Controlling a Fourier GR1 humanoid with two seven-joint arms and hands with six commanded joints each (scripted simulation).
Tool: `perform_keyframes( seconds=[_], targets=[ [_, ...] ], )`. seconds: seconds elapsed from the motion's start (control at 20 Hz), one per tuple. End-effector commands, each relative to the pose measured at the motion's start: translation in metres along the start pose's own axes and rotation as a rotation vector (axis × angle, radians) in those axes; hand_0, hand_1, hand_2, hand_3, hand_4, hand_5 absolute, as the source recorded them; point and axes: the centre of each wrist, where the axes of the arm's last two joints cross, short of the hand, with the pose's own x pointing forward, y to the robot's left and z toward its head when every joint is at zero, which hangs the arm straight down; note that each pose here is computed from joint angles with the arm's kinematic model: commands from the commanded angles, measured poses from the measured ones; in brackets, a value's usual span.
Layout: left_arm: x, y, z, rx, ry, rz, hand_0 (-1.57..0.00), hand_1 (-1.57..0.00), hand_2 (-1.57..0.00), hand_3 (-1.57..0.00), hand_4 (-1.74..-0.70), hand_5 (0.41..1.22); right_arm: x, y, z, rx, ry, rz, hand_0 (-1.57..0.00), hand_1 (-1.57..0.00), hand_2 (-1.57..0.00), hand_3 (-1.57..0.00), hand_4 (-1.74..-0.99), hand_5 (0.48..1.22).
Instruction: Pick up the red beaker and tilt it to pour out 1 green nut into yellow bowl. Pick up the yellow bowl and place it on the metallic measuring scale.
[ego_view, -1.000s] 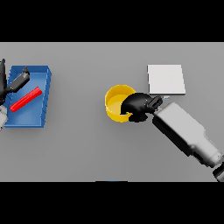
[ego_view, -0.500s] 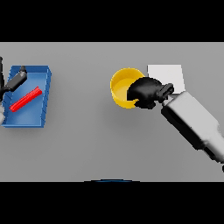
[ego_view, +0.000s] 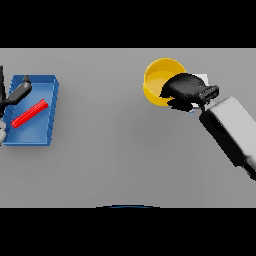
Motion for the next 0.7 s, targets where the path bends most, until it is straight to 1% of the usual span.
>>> perform_keyframes(
  seconds=[0.0,0.1,0.2,0.3,0.35,0.4,0.45,0.5,0.65],
  targets=[
    [0.002,0.002,-0.002,0.007,-0.007,0.002,0.0,0.0,0.0,0.0,-0.74,0.708,-0.009,-0.003,0.002,-0.015,0.016,-0.001,-1.57,-1.57,-1.53,-1.22,-1.741,1.221],
    [0.0,0.004,0.004,0.005,-0.01,0.003,0.0,0.0,0.0,0.0,-0.74,0.706,-0.027,-0.003,0.005,-0.028,0.06,-0.012,-1.57,-1.57,-1.54,-1.2,-1.741,1.221],
    [0.002,0.003,0.004,-0.002,-0.005,0.008,0.0,0.0,0.0,0.0,-0.74,0.699,-0.044,-0.006,0.005,-0.049,0.091,-0.03,-1.57,-1.57,-1.51,-1.19,-1.741,1.221],
    [0.004,0.001,0.004,-0.003,-0.006,-0.002,0.0,0.0,0.0,0.0,-0.73,0.696,-0.055,0.002,0.004,-0.047,0.121,-0.069,-1.57,-1.57,-1.51,-1.17,-1.741,1.221],
    [0.001,0.005,0.005,0.003,0.001,0.002,0.0,0.0,0.0,0.0,-0.73,0.691,-0.064,0.008,0.004,-0.053,0.14,-0.07,-1.57,-1.57,-1.51,-1.18,-1.741,1.221],
    [0.0,0.005,0.005,0.004,0.004,0.003,0.0,0.0,0.0,0.0,-0.73,0.688,-0.068,0.01,0.003,-0.053,0.172,-0.067,-1.57,-1.57,-1.49,-1.2,-1.741,1.221],
    [-0.002,0.002,0.005,0.001,0.005,0.001,0.0,0.0,0.0,0.0,-0.73,0.685,-0.071,0.017,0.001,-0.049,0.177,-0.075,-1.57,-1.57,-1.48,-1.23,-1.741,1.221],
    [0.002,0.001,0.004,0.002,0.006,-0.003,0.0,0.0,0.0,0.0,-0.72,0.684,-0.075,0.022,0.0,-0.049,0.179,-0.084,-1.57,-1.57,-1.46,-1.26,-1.741,1.221],
    [0.002,0.003,0.006,0.003,0.009,0.0,0.0,0.0,0.0,0.0,-0.72,0.682,-0.089,0.035,-0.001,-0.043,0.223,-0.105,-1.57,-1.57,-1.41,-1.35,-1.741,1.221]
  ],
)
